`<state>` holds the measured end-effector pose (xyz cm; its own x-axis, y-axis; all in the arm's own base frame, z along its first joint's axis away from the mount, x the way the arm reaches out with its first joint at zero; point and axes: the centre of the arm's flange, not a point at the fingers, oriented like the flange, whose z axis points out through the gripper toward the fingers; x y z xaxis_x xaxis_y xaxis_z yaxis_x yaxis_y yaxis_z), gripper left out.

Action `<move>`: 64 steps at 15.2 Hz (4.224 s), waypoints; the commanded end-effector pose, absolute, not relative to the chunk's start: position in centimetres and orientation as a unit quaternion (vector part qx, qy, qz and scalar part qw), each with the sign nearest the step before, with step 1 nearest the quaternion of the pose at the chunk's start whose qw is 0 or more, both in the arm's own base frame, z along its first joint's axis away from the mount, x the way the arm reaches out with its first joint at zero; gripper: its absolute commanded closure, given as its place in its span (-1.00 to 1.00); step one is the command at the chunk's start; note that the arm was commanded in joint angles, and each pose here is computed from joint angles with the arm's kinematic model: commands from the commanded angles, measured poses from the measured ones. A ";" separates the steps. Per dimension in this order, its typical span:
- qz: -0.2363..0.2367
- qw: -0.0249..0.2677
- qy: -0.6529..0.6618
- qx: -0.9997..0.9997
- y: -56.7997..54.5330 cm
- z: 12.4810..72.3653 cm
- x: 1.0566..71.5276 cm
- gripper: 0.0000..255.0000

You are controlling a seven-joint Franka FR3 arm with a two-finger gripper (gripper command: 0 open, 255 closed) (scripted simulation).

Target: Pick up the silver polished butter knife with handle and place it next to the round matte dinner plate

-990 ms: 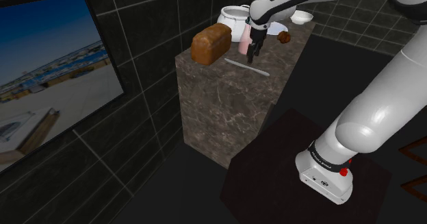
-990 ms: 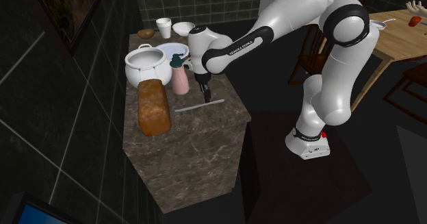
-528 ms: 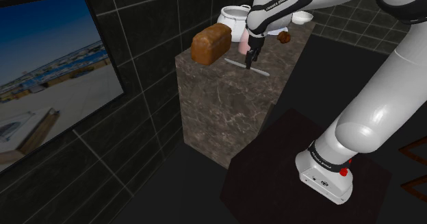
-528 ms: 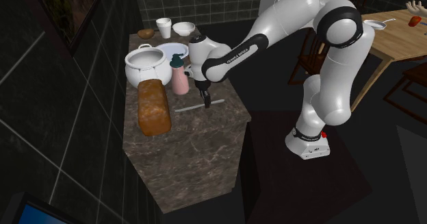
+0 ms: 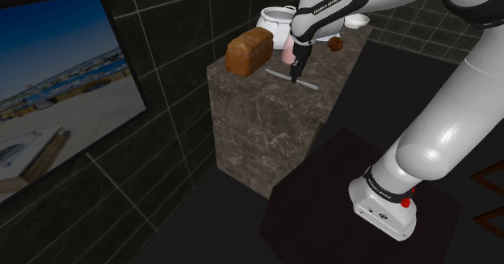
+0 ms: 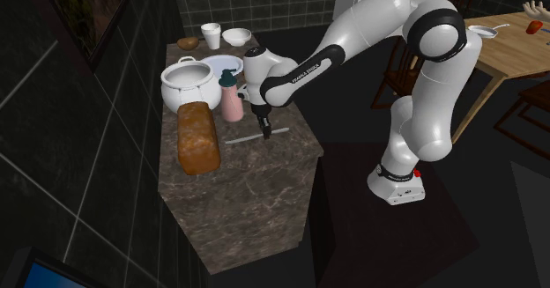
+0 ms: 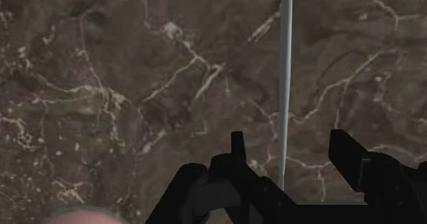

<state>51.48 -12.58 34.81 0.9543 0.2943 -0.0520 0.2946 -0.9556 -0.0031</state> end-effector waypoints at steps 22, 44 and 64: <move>-0.026 0.002 0.149 0.989 -12.6 41.7 51.5 1.00; -0.026 0.002 0.149 0.989 -33.7 45.4 51.5 1.00; -0.026 0.002 0.149 0.989 -53.7 43.8 51.5 1.00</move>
